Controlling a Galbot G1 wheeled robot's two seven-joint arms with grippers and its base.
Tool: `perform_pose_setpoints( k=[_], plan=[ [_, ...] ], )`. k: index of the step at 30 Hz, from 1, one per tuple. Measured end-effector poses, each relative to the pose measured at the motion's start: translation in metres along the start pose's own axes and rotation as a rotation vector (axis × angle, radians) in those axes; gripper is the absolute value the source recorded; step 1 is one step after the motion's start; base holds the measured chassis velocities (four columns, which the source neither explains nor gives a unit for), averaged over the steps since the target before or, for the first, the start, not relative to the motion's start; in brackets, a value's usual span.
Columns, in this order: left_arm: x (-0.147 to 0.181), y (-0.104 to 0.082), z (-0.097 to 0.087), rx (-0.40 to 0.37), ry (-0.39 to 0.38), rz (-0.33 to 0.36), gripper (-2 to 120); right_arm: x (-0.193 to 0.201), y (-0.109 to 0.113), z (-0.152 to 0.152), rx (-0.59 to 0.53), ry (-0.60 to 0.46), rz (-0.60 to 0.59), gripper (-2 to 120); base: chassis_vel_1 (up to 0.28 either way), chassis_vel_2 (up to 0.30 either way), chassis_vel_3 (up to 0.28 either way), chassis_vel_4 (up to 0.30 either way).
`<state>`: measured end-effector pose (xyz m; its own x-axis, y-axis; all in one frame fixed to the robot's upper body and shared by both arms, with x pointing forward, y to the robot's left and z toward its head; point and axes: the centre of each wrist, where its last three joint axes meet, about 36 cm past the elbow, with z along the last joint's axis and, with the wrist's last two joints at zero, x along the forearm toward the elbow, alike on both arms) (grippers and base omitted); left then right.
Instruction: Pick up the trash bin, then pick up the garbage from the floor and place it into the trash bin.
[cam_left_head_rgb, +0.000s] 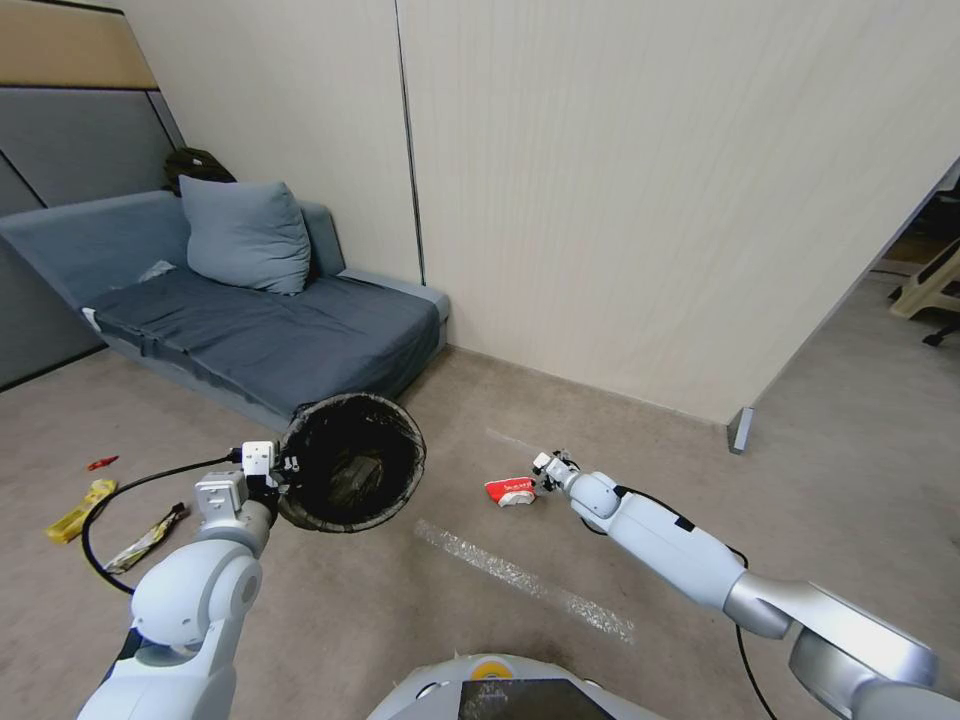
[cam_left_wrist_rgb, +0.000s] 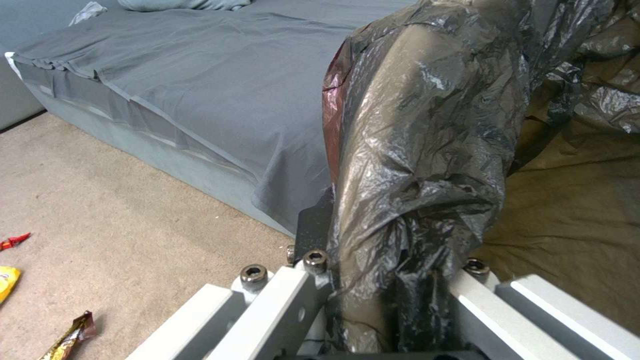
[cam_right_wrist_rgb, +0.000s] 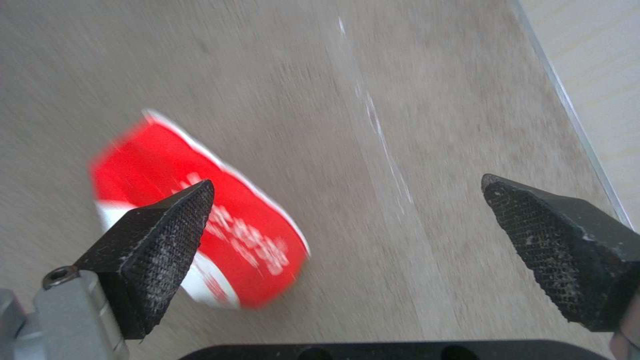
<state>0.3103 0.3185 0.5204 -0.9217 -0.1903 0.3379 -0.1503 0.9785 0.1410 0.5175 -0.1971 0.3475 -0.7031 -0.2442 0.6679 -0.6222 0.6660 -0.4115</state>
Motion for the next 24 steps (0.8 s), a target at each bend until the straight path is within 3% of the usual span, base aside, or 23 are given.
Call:
perform_pose_setpoints(
  k=[5,13,24],
  plan=[
    [-0.001,-0.001,0.001,0.002,0.000,0.001,1,0.005,0.009,-0.008,0.002,-0.018,-0.024,100,0.000,0.000,0.000,0.000],
    [0.000,0.003,-0.001,-0.004,-0.004,-0.005,1,-0.011,0.041,-0.001,0.035,0.014,-0.066,100,0.000,0.000,0.000,0.000],
    [0.000,0.003,-0.001,-0.001,-0.004,-0.004,1,-0.017,0.056,0.014,0.049,0.041,-0.078,100,0.000,0.000,0.000,0.000]
  ],
)
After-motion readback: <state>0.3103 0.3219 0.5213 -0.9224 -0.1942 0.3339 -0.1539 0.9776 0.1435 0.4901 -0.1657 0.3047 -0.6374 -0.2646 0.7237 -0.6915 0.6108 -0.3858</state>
